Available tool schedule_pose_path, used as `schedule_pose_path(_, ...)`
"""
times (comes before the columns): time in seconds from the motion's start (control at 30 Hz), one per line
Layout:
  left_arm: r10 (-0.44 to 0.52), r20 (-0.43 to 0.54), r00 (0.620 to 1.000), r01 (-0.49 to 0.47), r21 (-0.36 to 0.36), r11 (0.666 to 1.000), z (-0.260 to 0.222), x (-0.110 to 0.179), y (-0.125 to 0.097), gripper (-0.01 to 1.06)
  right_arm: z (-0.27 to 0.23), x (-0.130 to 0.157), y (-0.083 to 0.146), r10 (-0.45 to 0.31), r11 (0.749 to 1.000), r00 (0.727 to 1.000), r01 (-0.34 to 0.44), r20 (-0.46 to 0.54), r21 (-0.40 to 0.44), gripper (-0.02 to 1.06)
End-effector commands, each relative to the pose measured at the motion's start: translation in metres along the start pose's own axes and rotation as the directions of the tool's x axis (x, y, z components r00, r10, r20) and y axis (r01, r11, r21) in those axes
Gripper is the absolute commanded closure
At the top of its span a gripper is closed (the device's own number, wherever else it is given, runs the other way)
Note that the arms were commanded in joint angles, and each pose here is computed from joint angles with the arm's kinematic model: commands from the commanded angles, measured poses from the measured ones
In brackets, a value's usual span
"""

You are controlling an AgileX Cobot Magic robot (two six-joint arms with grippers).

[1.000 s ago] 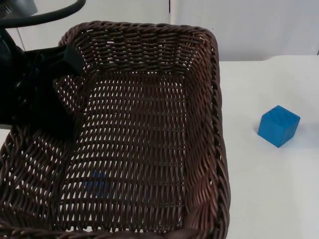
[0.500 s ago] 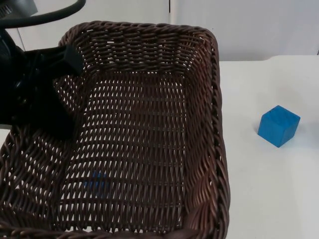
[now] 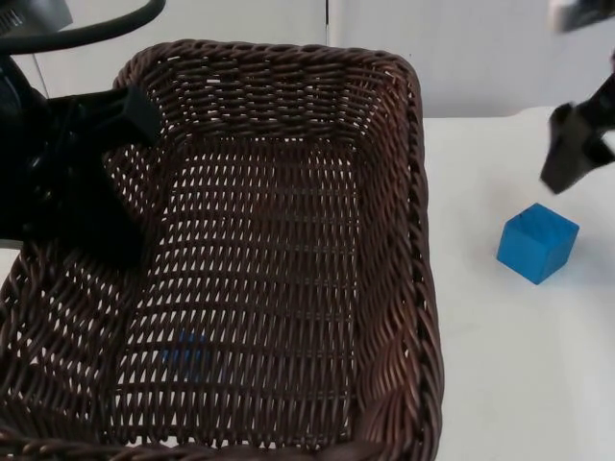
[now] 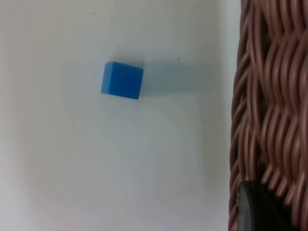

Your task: Pick up the basket with the left hand and place the largest block into the basket with the right hand.

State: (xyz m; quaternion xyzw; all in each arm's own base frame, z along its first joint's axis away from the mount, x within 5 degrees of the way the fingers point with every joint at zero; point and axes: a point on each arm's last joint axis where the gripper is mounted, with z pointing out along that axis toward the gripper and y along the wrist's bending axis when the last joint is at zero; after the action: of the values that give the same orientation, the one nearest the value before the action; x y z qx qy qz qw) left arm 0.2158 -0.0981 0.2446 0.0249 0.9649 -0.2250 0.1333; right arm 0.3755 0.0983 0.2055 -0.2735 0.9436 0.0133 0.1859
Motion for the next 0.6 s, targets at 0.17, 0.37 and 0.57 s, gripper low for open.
schedule_pose_path(0.17,-0.014,0.028,1.000,0.013,0.020,1.000,-0.004,-0.001,-0.002,1.05,0.026,-0.002,0.001,-0.026,1.000,1.000,0.026,-0.006,-0.001,-0.01)
schedule_pose_path(0.37,-0.008,0.030,1.000,0.008,0.014,1.000,-0.004,-0.001,-0.001,1.05,0.039,-0.004,0.001,-0.011,1.000,1.000,0.011,0.020,0.000,-0.01)
schedule_pose_path(0.57,-0.004,0.032,0.999,0.004,0.009,1.000,-0.004,-0.002,-0.001,1.05,0.061,-0.004,0.001,0.015,1.000,0.999,-0.014,0.034,-0.008,-0.01)
